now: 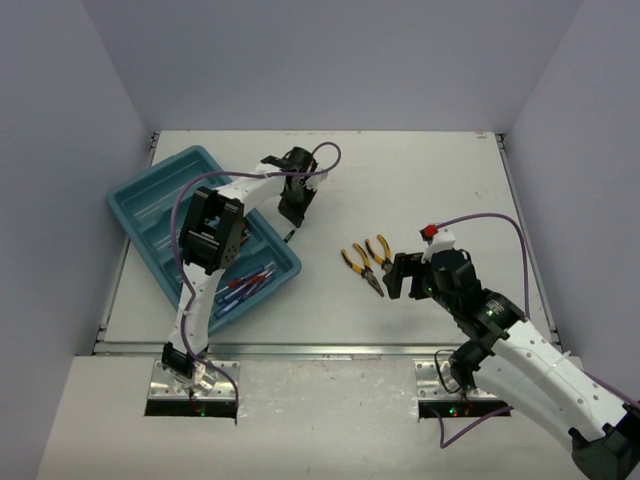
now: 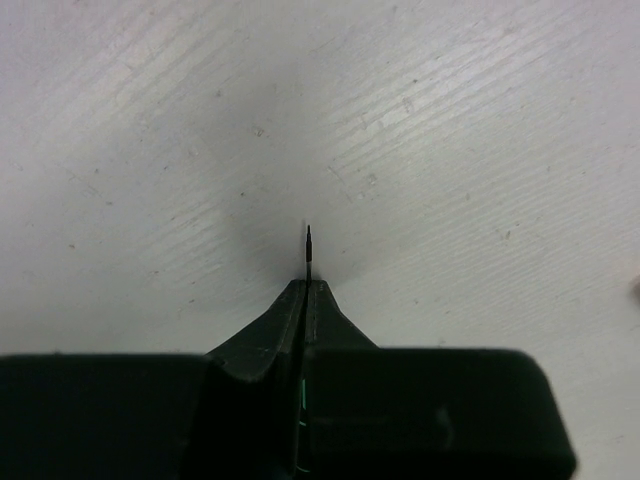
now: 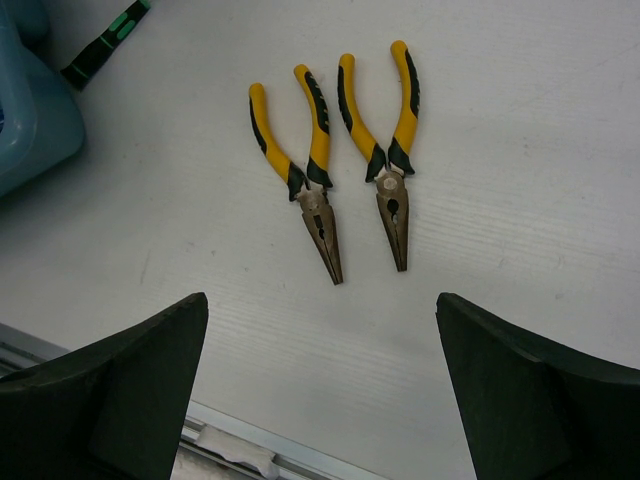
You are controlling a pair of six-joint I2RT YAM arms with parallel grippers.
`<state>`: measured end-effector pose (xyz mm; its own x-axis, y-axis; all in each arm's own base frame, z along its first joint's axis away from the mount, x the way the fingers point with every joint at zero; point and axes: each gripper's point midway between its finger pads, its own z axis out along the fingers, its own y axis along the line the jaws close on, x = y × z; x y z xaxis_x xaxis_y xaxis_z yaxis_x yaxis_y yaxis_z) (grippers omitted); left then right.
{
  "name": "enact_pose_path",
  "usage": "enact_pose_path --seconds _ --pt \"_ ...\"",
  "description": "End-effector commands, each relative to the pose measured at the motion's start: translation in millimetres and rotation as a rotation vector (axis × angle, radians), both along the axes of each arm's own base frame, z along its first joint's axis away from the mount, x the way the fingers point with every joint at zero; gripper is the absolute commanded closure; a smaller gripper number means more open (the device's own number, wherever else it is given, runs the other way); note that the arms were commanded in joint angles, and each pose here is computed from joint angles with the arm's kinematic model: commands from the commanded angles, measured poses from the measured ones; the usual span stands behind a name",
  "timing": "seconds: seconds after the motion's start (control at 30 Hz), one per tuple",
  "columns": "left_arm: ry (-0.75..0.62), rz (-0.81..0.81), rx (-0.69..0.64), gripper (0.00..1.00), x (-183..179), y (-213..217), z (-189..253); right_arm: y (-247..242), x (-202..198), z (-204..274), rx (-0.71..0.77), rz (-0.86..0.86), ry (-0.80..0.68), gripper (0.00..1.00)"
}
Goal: Sort the tools into containers
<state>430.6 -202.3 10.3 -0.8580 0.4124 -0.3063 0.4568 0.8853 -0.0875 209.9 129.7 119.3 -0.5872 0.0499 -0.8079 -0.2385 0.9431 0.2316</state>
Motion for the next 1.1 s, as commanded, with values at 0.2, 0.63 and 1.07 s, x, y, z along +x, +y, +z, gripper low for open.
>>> enact_pose_path --seconds 0.2,0.63,1.07 --pt "-0.152 0.020 -0.193 1.00 28.4 -50.8 46.7 -1.1 7.1 8.6 0.001 -0.014 -0.042 0.06" --pt "-0.312 -0.005 -0.265 1.00 34.4 -67.2 114.6 -1.7 7.6 9.0 0.001 -0.017 -0.045 0.06" --pt "-0.443 -0.003 -0.302 1.00 33.4 -64.6 163.2 -1.3 7.6 9.3 -0.001 -0.014 -0.044 0.07"
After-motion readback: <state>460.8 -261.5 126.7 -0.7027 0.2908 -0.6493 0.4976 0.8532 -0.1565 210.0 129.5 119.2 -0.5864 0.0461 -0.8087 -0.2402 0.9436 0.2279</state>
